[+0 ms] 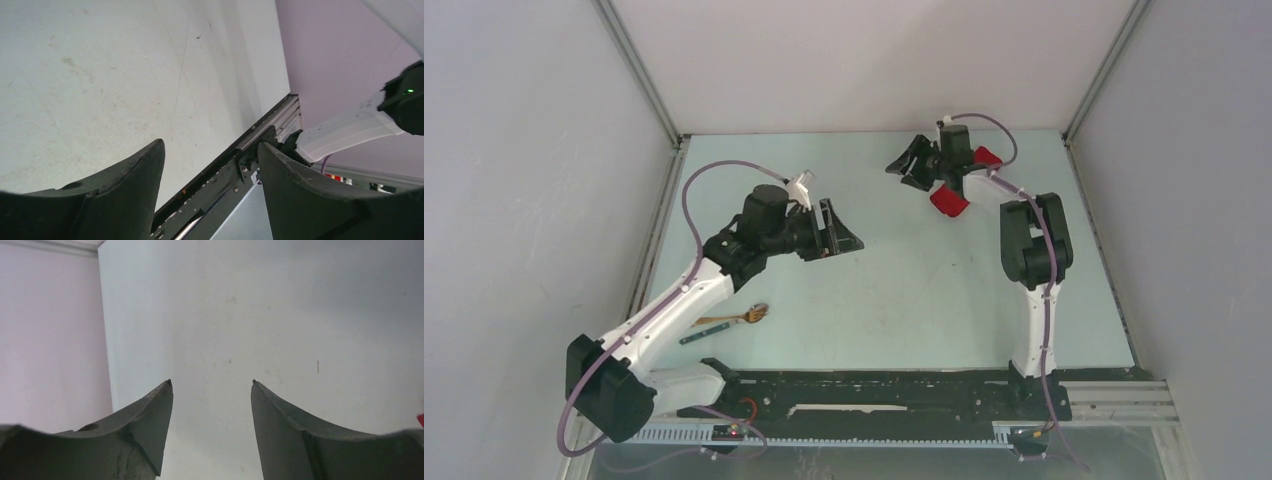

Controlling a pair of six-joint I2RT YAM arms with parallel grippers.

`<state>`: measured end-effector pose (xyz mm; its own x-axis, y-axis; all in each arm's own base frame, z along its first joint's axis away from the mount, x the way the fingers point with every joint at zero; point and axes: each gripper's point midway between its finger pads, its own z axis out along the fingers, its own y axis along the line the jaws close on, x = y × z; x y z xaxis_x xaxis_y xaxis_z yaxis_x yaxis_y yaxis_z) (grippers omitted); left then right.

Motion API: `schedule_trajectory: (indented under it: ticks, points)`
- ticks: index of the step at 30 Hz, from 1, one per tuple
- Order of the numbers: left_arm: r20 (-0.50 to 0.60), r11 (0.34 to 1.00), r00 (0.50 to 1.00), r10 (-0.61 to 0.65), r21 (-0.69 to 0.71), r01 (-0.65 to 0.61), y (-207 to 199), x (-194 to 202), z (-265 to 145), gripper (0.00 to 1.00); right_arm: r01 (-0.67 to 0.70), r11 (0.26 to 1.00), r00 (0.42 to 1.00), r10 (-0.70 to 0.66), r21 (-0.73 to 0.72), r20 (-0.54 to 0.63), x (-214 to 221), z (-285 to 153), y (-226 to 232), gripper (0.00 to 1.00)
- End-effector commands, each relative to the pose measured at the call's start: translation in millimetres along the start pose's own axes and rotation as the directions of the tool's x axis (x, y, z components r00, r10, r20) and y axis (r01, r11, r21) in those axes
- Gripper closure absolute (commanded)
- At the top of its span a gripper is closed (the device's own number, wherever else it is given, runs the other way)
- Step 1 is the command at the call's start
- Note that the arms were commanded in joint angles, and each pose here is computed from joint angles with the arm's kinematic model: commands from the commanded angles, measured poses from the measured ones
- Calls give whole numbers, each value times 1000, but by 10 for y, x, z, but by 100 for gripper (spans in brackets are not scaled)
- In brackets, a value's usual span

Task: Fold the napkin into a case and place the utensils inside
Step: Move the smaller rectangle folded napkin to the corner of the board, then pick up the utensils from the corner of the board.

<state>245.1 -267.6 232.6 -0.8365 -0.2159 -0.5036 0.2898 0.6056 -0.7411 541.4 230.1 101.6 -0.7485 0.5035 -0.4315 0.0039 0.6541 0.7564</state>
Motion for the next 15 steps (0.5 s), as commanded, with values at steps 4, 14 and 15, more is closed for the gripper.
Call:
schedule_trajectory:
  ticks: [4,14,15]
  points:
    - [51,983,997,52,-177,-43,381,-50,-213,25,245,969,962,-246,-22,-120,112,-771,291,28]
    - [-13,723,999,-49,-690,26,1485,208,-1000,21,349,922,866,-385,-166,-319,1473,-1355,464,29]
    - [-46,674,996,-75,-738,17,1588,278,-1088,20,370,910,847,-414,-190,-333,1628,-1376,531,29]
